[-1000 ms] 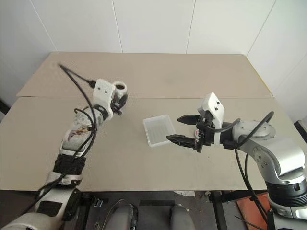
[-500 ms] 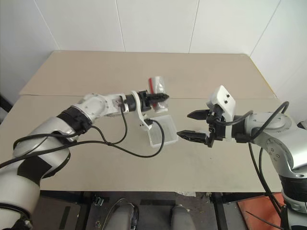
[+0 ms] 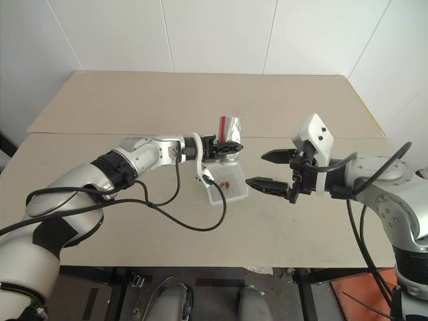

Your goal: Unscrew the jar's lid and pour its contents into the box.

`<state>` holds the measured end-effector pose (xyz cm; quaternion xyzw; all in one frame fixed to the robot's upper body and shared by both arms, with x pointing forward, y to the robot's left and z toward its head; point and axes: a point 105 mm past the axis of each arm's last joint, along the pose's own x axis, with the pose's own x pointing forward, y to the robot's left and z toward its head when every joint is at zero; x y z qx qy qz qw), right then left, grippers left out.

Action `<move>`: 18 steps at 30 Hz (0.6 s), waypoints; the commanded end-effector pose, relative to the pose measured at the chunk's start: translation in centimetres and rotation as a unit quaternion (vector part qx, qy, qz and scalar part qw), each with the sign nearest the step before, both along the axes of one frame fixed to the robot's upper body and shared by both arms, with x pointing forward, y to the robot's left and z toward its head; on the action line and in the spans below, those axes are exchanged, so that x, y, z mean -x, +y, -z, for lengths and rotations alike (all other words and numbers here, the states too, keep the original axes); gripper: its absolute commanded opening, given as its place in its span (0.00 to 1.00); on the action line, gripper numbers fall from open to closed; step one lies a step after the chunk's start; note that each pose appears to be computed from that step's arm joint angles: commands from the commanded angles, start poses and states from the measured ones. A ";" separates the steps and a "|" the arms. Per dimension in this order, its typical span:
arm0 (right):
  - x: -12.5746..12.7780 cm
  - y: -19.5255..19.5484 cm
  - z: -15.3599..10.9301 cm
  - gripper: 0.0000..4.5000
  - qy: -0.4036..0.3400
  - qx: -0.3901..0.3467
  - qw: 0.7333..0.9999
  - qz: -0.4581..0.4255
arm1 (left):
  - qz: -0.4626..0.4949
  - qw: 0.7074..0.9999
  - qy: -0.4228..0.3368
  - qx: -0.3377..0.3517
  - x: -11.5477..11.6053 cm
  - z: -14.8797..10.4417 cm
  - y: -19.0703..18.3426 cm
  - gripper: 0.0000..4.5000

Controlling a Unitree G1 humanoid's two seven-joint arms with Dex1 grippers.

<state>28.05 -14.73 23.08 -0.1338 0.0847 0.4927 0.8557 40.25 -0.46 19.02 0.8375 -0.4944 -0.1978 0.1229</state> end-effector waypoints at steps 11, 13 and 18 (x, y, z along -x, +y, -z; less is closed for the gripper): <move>-0.2 0.6 -0.8 1.00 -0.029 -0.016 0.999 -0.011 | -0.155 0.777 0.394 0.465 -1.6 -6.5 6.1 0.43; -0.3 0.8 -0.8 1.00 -0.031 -0.020 0.999 -0.013 | -0.176 0.666 0.484 0.540 -1.8 -6.2 7.9 0.43; -0.3 1.0 -0.7 1.00 -0.034 -0.030 0.999 -0.017 | -0.166 0.400 0.634 0.641 -1.9 -3.5 11.3 0.43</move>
